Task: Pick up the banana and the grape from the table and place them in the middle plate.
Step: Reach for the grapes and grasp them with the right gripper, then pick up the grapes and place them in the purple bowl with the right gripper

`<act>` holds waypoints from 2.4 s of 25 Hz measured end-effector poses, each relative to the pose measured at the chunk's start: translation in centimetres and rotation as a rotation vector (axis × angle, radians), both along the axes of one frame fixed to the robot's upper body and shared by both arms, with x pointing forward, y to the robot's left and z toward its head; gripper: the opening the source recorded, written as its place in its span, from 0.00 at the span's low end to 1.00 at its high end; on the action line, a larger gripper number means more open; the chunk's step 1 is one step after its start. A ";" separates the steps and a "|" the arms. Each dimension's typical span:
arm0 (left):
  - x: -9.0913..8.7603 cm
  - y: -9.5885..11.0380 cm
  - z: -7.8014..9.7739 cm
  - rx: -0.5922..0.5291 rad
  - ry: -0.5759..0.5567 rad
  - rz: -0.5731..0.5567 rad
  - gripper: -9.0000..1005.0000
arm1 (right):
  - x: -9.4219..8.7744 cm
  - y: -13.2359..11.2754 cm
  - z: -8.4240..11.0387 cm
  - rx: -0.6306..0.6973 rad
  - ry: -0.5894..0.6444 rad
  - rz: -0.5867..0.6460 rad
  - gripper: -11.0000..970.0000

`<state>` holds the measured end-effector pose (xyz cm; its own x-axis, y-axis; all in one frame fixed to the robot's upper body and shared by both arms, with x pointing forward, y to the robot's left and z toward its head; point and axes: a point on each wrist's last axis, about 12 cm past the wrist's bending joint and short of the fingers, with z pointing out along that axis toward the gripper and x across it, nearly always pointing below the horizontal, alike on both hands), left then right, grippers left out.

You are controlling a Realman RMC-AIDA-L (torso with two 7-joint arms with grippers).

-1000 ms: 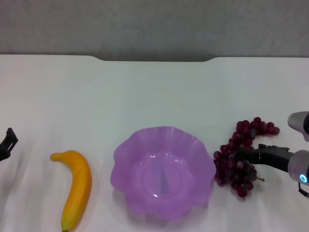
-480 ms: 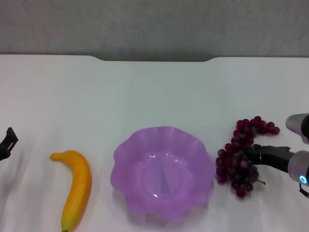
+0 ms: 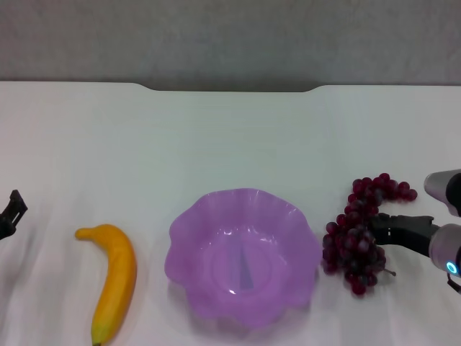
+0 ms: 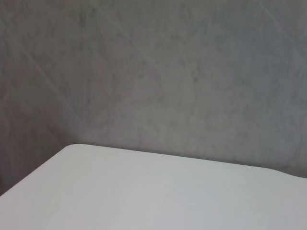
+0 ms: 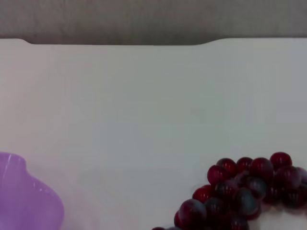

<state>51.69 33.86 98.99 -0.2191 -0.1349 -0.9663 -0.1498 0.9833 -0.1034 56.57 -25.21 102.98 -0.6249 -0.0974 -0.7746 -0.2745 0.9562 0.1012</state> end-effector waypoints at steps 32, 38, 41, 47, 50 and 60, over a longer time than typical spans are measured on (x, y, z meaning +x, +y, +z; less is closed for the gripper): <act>-0.2 0.2 -0.1 0.000 0.004 0.006 0.89 | -4.2 4.1 -0.1 -0.257 -0.512 0.081 0.10; -0.3 0.1 -0.1 0.001 0.006 0.004 0.89 | -5.5 4.7 0.8 -0.284 -0.653 0.104 0.09; -0.1 0.0 -0.1 0.003 0.005 -0.006 0.89 | -5.7 4.9 1.3 -0.288 -0.708 0.105 0.09; 0.0 0.0 -0.1 0.001 0.005 -0.002 0.89 | -5.3 6.6 3.3 -0.242 -0.801 0.140 0.08; 0.0 -0.1 -0.1 0.003 0.005 -0.007 0.89 | -5.1 7.8 4.2 -0.223 -0.824 0.180 0.08; 0.3 -0.3 0.1 0.002 -0.001 -0.014 0.89 | -5.1 11.5 4.8 -0.160 -0.814 0.332 0.08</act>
<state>51.97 33.57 99.09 -0.2199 -0.1299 -0.9668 -0.1358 0.9855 -0.1015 51.51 -13.71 107.79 0.1927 -0.3204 -0.9275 -0.4683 0.8006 -0.3738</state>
